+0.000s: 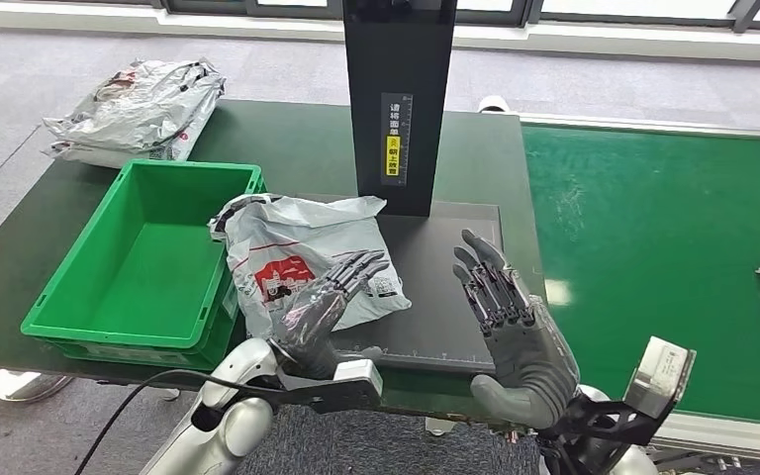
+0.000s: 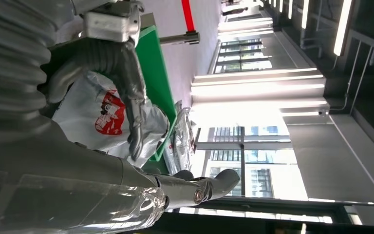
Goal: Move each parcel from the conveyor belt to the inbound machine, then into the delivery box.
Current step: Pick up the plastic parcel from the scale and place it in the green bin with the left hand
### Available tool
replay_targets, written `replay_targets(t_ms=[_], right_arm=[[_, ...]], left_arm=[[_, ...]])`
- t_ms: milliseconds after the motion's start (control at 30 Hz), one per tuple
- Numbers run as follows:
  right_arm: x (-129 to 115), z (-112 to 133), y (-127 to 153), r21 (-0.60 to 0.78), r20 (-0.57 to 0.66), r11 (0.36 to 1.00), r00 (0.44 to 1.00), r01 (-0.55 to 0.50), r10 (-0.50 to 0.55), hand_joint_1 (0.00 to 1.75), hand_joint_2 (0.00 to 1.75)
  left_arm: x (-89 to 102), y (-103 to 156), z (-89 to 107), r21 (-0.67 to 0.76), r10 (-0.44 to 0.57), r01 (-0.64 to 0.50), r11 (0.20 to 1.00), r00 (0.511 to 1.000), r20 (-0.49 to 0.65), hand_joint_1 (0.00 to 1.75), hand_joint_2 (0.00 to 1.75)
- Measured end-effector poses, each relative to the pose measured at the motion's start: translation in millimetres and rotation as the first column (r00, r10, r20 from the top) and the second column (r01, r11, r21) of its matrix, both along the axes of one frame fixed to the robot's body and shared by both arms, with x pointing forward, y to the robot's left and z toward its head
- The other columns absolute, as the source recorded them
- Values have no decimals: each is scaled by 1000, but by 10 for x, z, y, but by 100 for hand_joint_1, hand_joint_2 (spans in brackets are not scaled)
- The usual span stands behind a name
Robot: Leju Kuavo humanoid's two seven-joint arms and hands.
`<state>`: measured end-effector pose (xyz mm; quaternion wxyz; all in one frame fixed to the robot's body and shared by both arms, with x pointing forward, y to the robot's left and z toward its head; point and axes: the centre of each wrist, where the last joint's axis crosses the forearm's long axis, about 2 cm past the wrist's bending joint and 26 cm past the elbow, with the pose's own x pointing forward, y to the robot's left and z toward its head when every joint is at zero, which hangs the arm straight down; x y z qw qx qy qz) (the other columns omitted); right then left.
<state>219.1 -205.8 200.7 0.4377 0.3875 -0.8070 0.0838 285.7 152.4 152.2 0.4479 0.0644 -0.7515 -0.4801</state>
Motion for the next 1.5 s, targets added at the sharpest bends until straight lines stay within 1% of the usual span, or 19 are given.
replay_targets(t_ms=[100, 167, 233, 333, 433, 533, 667, 800, 900, 967, 1067, 1200, 1333, 1500], right_arm=[[-31, -3, -16, 7, -2, 1000, 1000, 19, -19, 0, 175], [-56, -8, -22, 11, -5, 999, 1000, 31, -31, 0, 175], [-81, -16, -25, 12, -11, 999, 999, 38, -38, 0, 175], [-104, -25, -26, 13, -20, 999, 999, 39, -39, 0, 175], [-106, -22, -22, 17, -17, 1000, 1000, 25, -25, 0, 175], [-94, -8, -17, 25, -7, 1000, 1000, 6, -5, 0, 175], [-80, -11, -10, 34, 0, 999, 1000, -22, 23, 0, 175], [-65, -30, -4, 38, -1, 999, 999, -38, 38, 0, 175], [-34, -45, 3, 41, 4, 997, 998, -62, 62, 0, 175], [5, -67, 11, 41, 6, 996, 997, -83, 83, 0, 175], [80, -95, 23, 41, 9, 993, 994, -108, 108, 0, 175], [148, -120, 31, 38, 4, 992, 993, -117, 117, 0, 175], [174, -143, 36, 36, -5, 992, 993, -120, 120, 0, 175], [193, -163, 39, 33, -12, 992, 993, -120, 121, 0, 175]], left_arm=[[205, -106, 49, 149, -8, 0, 989, 999, 52, 0, 175], [331, -195, 89, 273, -8, -23, 962, 994, 110, 0, 175], [445, -284, 131, 385, -12, -56, 921, 985, 171, 0, 175], [610, -393, 205, 511, -25, -109, 853, 968, 249, 0, 175], [784, -464, 277, 603, -42, -141, 785, 959, 279, 0, 175], [978, -472, 339, 677, -46, -147, 721, 965, 258, 0, 175], [1222, -386, 391, 778, -17, -178, 603, 972, 235, 0, 175], [1356, -284, 395, 837, 9, -181, 517, 979, 205, 0, 175], [1432, -174, 374, 892, 27, -140, 431, 989, 143, 0, 175], [1489, -42, 352, 919, 39, -75, 386, 997, 65, 0, 175], [1568, 194, 330, 937, 61, 10, 350, 998, -34, 0, 175], [1630, 418, 319, 946, 93, 33, 322, 994, -66, 0, 175], [1650, 513, 309, 952, 111, 35, 303, 991, -72, 0, 175], [1661, 556, 307, 956, 122, 39, 290, 989, -77, 0, 175]])
